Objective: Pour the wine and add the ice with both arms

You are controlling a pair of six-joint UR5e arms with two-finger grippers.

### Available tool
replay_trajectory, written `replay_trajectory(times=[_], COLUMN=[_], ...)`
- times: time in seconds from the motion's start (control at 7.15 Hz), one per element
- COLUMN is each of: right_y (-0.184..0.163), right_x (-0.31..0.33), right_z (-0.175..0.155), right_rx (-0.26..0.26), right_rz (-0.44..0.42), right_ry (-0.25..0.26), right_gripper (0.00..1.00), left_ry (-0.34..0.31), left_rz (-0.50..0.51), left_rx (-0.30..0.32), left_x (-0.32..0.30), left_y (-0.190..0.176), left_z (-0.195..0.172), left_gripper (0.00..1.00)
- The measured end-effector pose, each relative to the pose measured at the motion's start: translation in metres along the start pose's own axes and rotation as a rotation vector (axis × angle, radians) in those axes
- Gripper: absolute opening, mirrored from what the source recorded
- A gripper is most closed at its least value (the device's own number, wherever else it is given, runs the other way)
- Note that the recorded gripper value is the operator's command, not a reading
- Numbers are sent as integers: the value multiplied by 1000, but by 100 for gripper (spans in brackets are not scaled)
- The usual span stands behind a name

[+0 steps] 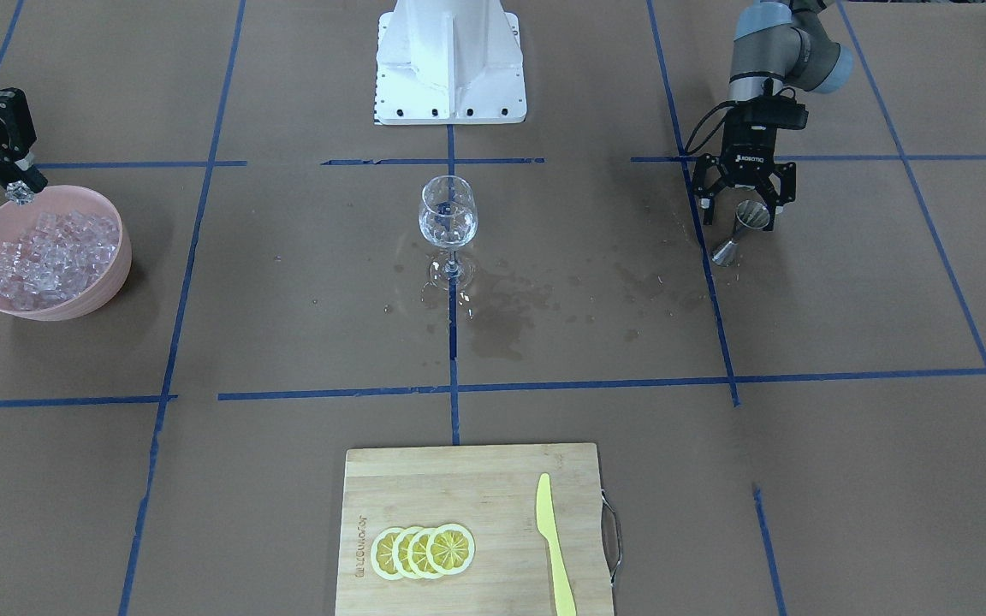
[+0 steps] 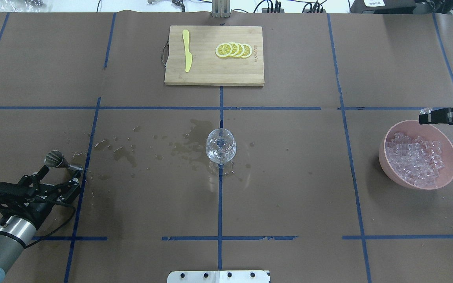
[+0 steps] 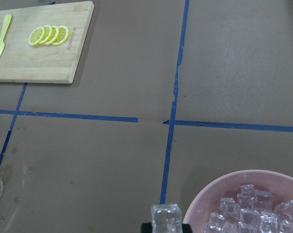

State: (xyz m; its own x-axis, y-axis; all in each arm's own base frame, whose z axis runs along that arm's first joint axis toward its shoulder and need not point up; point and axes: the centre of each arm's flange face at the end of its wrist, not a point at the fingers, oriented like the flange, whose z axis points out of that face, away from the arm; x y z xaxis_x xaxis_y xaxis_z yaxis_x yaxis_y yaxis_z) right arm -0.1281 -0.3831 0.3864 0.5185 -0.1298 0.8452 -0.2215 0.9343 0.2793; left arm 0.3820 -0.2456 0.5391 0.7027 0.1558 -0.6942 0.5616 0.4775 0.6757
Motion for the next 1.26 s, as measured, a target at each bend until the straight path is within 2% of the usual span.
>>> replay_trajectory(times=[0.84,1.12,1.26], right_y=[-18,-27,-30], right_x=[-27,-39,-44], right_z=[-1,-1,-1], right_rx=[19,29,33], right_rz=[29,49,55], right_ry=[-52,-73,-81], right_gripper=[0,0,0], left_ry=[65,86,92], left_rz=[35,46,44], left_rx=[-234,-340,-414], left_x=[-17,-21,-12], left_y=[-42,-44,-47], left_z=[-54,-68,-76], left_gripper=[100,100,100])
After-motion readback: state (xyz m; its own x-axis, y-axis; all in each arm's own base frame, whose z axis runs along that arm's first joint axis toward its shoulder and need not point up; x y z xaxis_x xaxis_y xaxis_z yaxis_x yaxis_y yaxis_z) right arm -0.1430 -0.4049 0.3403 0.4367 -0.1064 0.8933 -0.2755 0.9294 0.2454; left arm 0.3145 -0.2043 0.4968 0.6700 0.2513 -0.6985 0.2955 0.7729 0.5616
